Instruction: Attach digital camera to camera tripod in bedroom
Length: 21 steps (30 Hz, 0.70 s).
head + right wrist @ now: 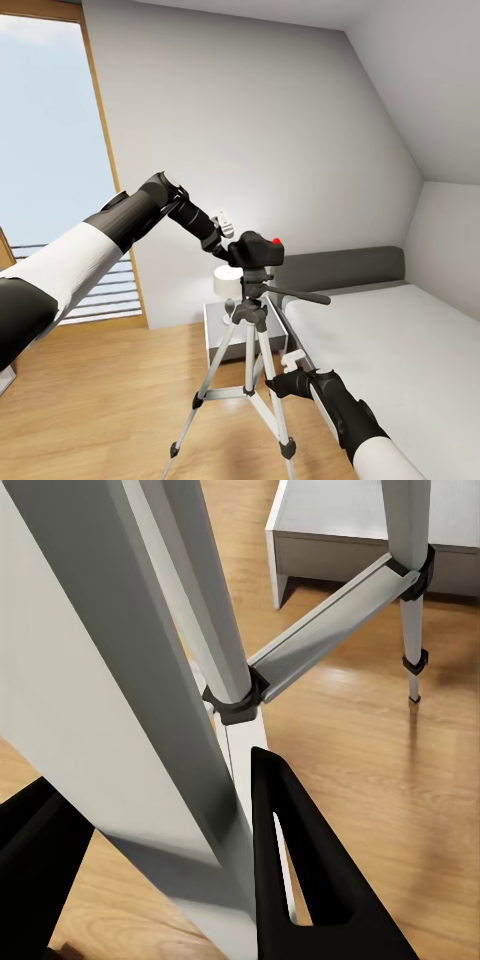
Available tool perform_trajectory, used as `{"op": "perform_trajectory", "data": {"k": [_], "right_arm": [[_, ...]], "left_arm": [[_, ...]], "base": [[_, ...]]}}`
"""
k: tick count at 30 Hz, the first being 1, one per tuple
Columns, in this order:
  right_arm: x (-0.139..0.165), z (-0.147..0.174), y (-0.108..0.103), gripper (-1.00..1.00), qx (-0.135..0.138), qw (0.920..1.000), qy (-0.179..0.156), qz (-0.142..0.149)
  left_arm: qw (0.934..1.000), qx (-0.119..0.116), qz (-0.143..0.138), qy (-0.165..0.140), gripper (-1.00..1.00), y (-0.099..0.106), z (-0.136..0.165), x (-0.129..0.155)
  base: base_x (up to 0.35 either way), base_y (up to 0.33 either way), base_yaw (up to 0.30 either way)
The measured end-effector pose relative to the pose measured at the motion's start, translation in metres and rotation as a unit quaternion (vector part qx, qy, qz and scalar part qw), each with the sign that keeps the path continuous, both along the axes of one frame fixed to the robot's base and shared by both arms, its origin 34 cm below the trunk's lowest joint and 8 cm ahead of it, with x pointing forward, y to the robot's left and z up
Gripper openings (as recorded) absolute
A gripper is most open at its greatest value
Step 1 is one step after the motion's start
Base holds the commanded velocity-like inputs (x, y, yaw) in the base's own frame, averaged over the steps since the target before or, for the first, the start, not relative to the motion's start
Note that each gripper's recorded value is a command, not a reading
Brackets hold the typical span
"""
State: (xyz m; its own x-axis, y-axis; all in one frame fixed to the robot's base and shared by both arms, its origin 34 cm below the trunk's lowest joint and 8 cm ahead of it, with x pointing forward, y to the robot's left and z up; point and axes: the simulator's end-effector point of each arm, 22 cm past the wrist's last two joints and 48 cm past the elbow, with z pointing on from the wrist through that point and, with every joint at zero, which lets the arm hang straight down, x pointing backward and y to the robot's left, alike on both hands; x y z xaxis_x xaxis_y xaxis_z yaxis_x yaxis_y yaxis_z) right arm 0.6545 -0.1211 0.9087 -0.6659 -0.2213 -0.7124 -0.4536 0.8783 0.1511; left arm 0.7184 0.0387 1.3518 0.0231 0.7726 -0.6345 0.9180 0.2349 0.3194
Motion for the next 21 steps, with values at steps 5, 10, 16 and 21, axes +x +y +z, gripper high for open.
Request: {"op": "perform_trajectory", "data": {"k": [5,10,16,21], "right_arm": [[0.0000,0.0000,0.0000,-1.00,0.000,1.0000,0.000,0.000],[-0.0001,0.0000,0.0001,-1.00,0.000,1.0000,0.000,0.000],[-0.0001,0.0000,0.0002,-1.00,0.000,1.0000,0.000,0.001],[-0.0001,0.0000,0.0001,-1.00,0.000,1.0000,0.000,0.000]], "left_arm": [[1.0000,0.000,0.000,0.000,1.00,-0.0001,-0.0001,-0.0001],[1.0000,0.000,0.000,0.000,1.00,-0.0001,-0.0001,-0.0001],[1.0000,-0.001,0.000,0.001,1.00,-0.0001,0.0003,-0.0001],[0.9999,-0.009,0.006,0.000,1.00,0.0012,0.0041,0.0019]], "base": [[0.000,0.000,0.000],[0.000,0.000,0.000],[0.000,0.000,0.000],[0.000,0.000,0.000]]}}
